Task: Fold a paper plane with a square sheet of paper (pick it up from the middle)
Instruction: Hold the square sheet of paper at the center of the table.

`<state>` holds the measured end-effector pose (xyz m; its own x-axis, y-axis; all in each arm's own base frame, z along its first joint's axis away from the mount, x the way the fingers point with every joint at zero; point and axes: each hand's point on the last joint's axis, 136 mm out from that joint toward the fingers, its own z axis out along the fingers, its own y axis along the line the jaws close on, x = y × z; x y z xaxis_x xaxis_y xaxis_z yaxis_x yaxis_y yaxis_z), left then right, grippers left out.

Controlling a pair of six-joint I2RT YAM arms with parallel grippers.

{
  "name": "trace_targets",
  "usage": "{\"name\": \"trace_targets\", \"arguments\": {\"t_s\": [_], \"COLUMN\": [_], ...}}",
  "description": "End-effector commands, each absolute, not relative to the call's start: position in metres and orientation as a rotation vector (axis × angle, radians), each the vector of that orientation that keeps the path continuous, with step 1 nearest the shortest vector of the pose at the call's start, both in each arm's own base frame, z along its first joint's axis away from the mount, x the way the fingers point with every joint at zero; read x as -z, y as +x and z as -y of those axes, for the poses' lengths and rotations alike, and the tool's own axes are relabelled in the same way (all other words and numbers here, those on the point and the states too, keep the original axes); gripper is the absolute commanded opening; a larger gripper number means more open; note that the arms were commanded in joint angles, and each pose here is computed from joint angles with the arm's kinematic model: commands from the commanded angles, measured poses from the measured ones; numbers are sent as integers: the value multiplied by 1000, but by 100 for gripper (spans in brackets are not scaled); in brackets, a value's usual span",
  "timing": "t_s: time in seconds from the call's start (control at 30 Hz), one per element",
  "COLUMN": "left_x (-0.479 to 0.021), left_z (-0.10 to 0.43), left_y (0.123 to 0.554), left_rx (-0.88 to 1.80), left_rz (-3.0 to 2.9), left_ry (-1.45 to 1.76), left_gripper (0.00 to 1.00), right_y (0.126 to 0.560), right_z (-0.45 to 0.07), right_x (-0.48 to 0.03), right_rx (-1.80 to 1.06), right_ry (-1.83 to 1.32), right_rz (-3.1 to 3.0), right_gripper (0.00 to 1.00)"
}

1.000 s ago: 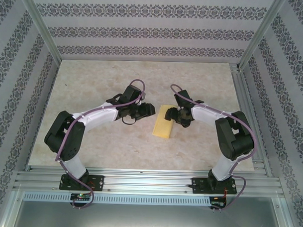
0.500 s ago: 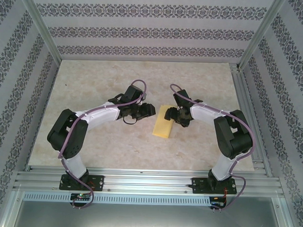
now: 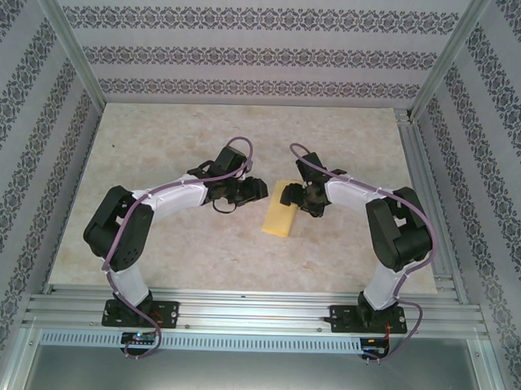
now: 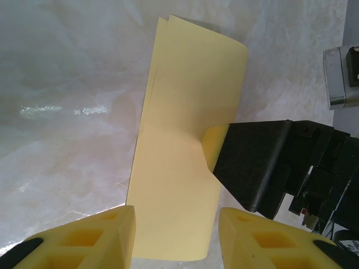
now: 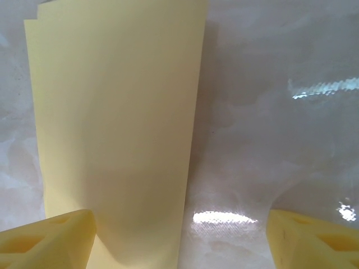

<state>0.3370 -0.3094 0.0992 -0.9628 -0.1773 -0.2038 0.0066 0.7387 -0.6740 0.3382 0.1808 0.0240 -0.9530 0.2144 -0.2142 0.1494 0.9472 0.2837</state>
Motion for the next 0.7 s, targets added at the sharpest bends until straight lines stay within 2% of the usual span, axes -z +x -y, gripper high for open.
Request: {"name": "trace_targets", "arguments": {"t_s": [0.0,0.47,0.67], "left_x": [-109,-108,-107], "left_z": [321,327,329], "left_y": [343,345,345], "left_rx": [1079,1117,1122], "left_rz": [-2647,-2647,-2647], "left_ry": [-79,-75,-71], "left_gripper": [44,40,40], "right_y": [344,345,346], "right_z": [-190,-175,-179], "right_x": [-28,-25,-24], "right_rx": [-400,-297,-338], "right_ry": [215,285,279], "right_rz": [-2838,-2838,-2833], "right_gripper": [80,81,81]}}
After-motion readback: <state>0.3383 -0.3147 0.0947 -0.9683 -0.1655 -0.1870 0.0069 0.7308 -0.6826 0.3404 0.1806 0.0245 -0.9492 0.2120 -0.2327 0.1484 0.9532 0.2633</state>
